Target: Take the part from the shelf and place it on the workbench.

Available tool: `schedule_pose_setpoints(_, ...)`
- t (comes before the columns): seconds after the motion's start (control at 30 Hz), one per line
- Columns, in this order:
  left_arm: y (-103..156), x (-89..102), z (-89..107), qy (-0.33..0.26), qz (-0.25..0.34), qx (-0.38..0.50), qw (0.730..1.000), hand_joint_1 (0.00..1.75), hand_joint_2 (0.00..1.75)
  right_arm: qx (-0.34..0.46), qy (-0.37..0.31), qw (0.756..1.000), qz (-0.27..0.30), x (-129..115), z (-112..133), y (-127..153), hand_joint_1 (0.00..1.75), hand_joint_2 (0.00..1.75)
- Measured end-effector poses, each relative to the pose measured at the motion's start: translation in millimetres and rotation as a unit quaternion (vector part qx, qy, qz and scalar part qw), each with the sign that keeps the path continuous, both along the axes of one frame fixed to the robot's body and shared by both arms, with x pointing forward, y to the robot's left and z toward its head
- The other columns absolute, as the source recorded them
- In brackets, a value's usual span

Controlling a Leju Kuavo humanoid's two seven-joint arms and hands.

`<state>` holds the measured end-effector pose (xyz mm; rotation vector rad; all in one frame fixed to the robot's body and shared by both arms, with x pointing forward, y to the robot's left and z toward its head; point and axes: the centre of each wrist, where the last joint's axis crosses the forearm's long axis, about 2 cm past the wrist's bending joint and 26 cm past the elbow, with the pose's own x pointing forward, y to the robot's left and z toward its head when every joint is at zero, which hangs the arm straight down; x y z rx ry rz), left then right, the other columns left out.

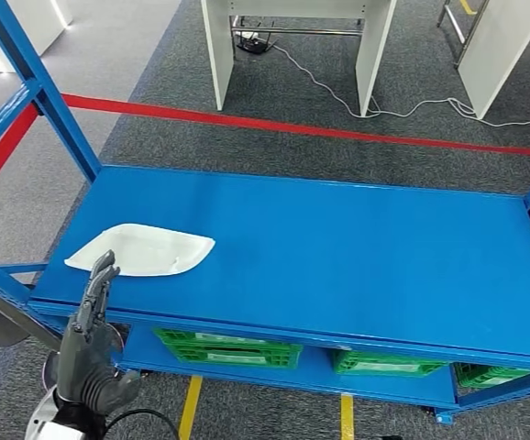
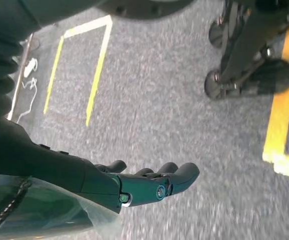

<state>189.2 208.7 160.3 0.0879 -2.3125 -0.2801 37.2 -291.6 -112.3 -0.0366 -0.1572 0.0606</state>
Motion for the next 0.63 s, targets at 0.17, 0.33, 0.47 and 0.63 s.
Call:
schedule_pose_setpoints(0.17,22.1,4.2,-12.2,0.018,0.063,0.074,0.995,0.0,1.75,0.005,-0.001,1.0,0.0,0.6,0.1,0.2,0.0,0.0)
schedule_pose_setpoints(0.33,44.4,8.5,-25.4,0.041,0.116,0.162,0.979,0.0,1.75,0.007,-0.002,1.0,0.003,0.7,0.1,0.3,0.0,0.0)
schedule_pose_setpoints(0.47,59.0,11.6,-35.2,0.052,0.144,0.223,0.963,0.0,1.75,0.009,-0.003,1.0,0.009,0.8,0.1,0.0,0.0,0.0)
schedule_pose_setpoints(0.63,70.0,15.2,-41.6,0.055,0.162,0.268,0.948,0.0,1.75,0.01,-0.004,1.0,0.011,1.0,0.1,0.1,0.0,0.0)
